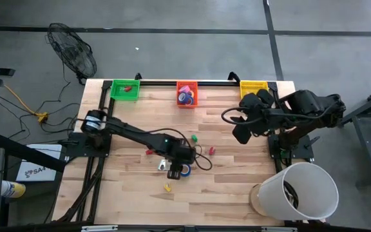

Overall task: Pick and place Stapler, Stapler remover, tape
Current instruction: Put the blue tape into the orange bin

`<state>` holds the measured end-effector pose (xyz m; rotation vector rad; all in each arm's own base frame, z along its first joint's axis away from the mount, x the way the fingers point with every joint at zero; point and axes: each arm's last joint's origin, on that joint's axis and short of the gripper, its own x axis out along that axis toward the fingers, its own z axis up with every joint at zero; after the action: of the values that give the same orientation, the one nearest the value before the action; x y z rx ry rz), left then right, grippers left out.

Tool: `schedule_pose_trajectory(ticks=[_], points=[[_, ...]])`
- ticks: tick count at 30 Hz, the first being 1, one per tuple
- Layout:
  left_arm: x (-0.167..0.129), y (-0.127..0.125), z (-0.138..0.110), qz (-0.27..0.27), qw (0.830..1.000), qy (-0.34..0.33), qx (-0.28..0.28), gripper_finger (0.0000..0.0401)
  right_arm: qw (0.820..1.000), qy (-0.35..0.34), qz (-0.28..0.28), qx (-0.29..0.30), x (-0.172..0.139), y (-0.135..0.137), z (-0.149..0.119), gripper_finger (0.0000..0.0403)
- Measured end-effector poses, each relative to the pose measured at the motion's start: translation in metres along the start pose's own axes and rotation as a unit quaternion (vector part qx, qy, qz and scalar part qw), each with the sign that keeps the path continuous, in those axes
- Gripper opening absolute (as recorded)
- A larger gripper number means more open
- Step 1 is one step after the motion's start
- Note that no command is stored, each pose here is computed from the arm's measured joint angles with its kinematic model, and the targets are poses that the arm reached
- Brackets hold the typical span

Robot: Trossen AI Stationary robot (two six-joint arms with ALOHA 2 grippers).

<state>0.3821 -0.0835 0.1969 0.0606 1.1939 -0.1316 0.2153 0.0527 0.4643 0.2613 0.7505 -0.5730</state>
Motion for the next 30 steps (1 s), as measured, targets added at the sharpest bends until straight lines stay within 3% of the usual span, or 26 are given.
schedule_pose_trajectory(ticks=[12,21,25,30], points=[[0.031,0.0,0.001,0.007,1.0,0.006,-0.003,0.0195,1.0,-0.002,0.006,0.016,-0.002,0.003,-0.002,0.0178],[0.033,0.0,0.001,0.007,1.0,0.008,-0.01,0.0193,1.0,0.002,-0.002,0.01,0.004,0.008,-0.002,0.0178],[0.033,0.003,0.001,0.013,1.0,0.01,-0.016,0.0166,1.0,0.003,-0.006,-0.001,0.007,0.011,-0.002,0.0178],[0.033,0.003,0.001,0.016,1.0,0.011,-0.016,0.01,1.0,0.003,-0.007,-0.004,0.008,0.012,-0.002,0.0178]])
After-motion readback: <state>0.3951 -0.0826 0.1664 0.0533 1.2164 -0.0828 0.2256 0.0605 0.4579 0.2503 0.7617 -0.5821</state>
